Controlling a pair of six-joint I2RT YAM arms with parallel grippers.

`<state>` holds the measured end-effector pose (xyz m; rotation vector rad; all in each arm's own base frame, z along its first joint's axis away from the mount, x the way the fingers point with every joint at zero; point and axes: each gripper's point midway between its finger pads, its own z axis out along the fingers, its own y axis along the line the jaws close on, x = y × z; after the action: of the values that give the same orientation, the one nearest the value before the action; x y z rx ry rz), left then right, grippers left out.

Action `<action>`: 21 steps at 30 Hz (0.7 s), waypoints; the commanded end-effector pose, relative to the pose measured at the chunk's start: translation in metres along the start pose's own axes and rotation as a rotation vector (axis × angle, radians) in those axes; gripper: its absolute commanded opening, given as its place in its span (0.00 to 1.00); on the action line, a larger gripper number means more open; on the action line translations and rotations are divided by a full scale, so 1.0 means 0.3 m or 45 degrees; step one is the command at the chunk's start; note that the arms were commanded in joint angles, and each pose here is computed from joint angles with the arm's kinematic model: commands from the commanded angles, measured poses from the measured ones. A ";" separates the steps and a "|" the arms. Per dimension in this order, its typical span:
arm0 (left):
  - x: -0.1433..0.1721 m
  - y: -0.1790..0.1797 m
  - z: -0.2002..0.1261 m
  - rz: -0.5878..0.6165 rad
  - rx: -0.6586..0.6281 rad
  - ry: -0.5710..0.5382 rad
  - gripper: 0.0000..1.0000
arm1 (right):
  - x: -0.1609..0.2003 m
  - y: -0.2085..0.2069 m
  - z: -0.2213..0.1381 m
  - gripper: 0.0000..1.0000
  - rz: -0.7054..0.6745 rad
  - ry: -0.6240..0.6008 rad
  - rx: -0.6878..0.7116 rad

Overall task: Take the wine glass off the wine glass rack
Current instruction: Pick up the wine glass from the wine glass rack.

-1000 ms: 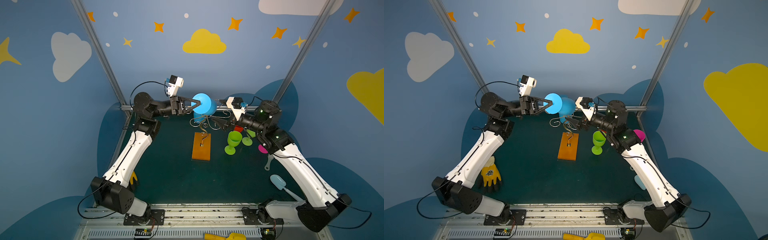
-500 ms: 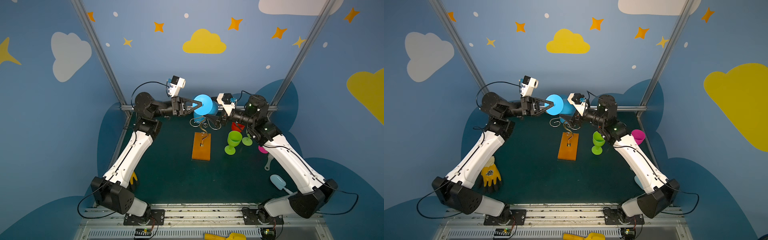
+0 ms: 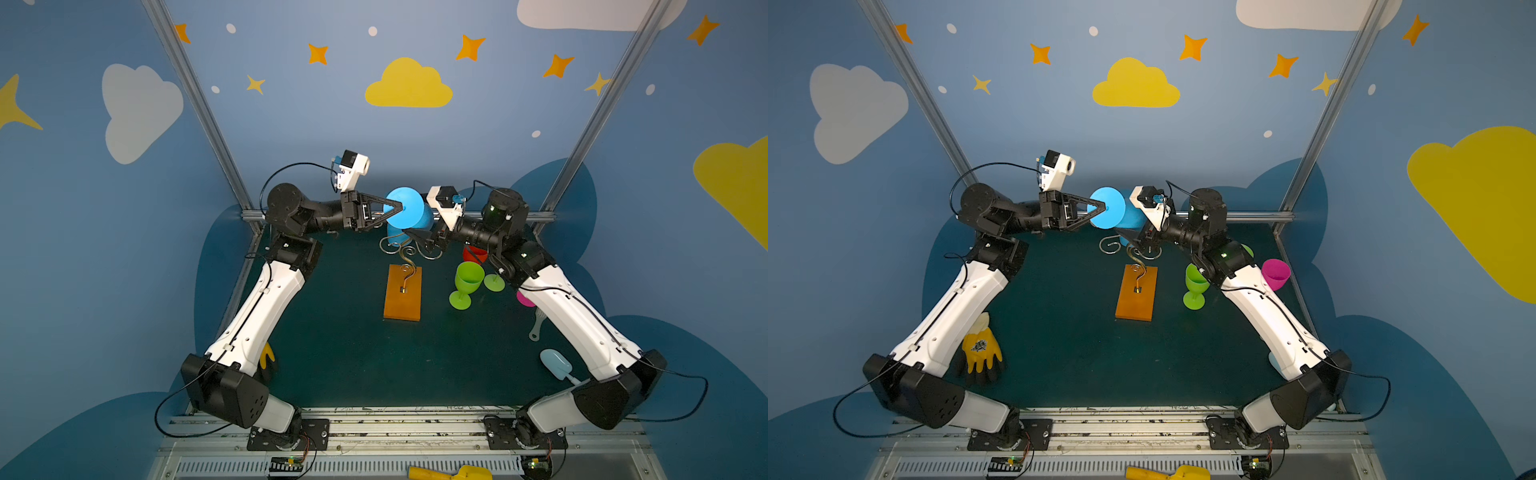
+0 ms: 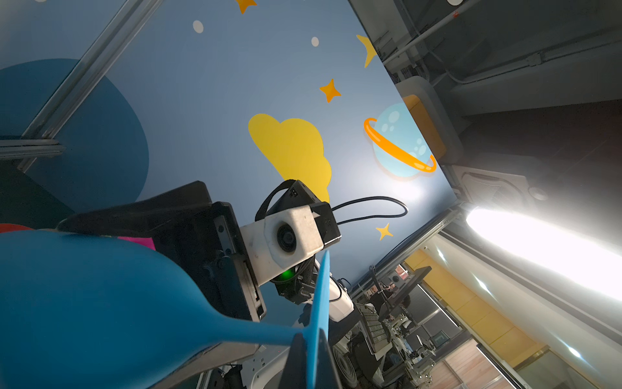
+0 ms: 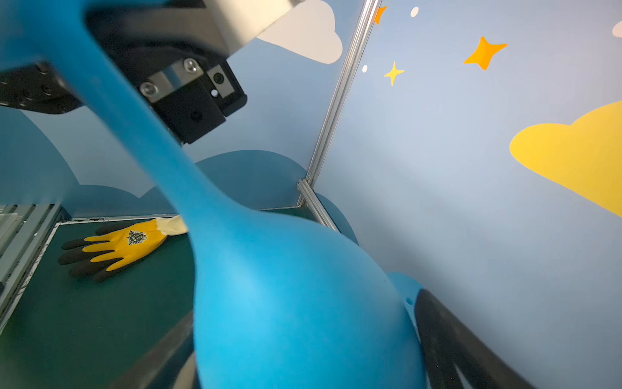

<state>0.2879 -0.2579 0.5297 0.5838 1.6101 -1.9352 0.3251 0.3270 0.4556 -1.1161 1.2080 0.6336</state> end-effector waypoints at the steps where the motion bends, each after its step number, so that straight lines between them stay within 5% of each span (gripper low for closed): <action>1: -0.011 -0.138 0.001 0.167 0.077 -0.005 0.03 | 0.021 -0.004 0.023 0.88 0.003 0.032 0.013; 17: -0.017 -0.166 0.000 0.154 0.105 -0.009 0.03 | 0.037 0.001 0.049 0.87 -0.042 0.077 0.049; 21: -0.019 -0.168 0.001 0.155 0.108 -0.008 0.03 | 0.047 0.007 0.049 0.75 -0.046 0.091 0.046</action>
<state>0.2884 -0.2549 0.5379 0.5463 1.6067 -1.9707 0.3275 0.3361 0.4570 -1.1289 1.1825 0.5480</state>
